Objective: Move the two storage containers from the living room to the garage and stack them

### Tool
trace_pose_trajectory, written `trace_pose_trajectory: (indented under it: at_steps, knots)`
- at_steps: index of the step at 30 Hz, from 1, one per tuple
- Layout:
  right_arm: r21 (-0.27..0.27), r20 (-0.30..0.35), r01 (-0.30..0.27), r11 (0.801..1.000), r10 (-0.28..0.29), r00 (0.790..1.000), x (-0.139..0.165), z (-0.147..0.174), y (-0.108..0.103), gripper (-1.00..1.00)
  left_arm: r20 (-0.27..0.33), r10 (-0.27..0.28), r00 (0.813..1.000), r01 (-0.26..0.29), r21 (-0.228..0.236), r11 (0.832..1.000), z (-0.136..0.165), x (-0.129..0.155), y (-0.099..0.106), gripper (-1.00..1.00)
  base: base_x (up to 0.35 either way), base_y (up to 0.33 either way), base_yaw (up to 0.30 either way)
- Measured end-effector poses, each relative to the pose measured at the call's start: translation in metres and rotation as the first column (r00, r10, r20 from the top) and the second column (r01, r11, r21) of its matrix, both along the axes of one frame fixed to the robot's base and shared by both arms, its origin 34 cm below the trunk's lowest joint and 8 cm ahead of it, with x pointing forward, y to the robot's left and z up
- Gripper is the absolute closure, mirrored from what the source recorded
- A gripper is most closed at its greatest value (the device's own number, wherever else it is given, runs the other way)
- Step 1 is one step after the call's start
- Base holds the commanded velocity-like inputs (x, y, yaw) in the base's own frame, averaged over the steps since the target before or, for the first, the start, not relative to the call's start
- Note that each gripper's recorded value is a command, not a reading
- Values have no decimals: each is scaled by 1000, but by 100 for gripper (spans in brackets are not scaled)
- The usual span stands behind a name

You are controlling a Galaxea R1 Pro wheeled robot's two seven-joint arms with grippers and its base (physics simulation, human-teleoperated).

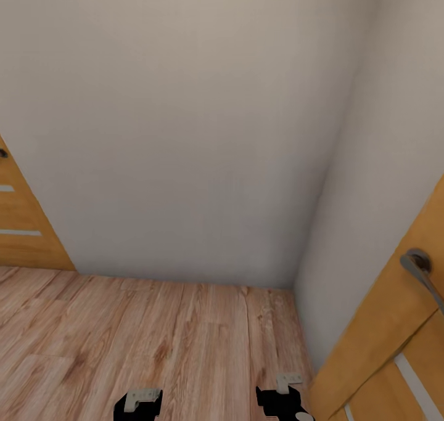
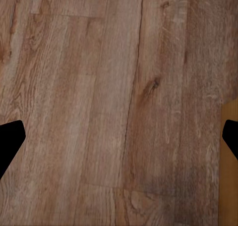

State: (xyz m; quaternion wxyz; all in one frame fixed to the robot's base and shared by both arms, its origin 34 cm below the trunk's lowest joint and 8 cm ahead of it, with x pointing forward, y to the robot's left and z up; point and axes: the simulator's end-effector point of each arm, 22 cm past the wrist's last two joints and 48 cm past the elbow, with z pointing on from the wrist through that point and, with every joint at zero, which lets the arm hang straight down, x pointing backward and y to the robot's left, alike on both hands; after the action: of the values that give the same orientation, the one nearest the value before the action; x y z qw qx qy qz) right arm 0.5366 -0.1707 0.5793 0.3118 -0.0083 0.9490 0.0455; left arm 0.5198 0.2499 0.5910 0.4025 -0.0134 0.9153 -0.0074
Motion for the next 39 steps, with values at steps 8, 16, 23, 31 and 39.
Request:
trace_pose_trajectory:
  at_steps: [8, 16, 23, 31, 39]
  knots:
    - [0, 0, 0, 1000, 0, 1000, 0, 0, 0, -100, 0, 0, 1000, 0, 0, 1000, 0, 0, 0, -100, 165, 0, 0]
    - [0, 0, 0, 1000, 0, 1000, 0, 0, 0, -100, 0, 0, 1000, 0, 0, 1000, 0, 0, 0, -100, 17, 0, 0]
    - [0, 0, 0, 1000, 0, 1000, 0, 0, 0, -100, 0, 0, 1000, 0, 0, 1000, 0, 0, 0, -100, 18, 0, 0]
    - [0, 1, 0, 1000, 0, 1000, 0, 0, 0, -100, 0, 0, 1000, 0, 0, 1000, 0, 0, 0, -100, 219, 0, 0]
    - [0, 0, 0, 1000, 0, 1000, 0, 0, 0, -100, 0, 0, 1000, 0, 0, 1000, 0, 0, 0, -100, 63, 0, 0]
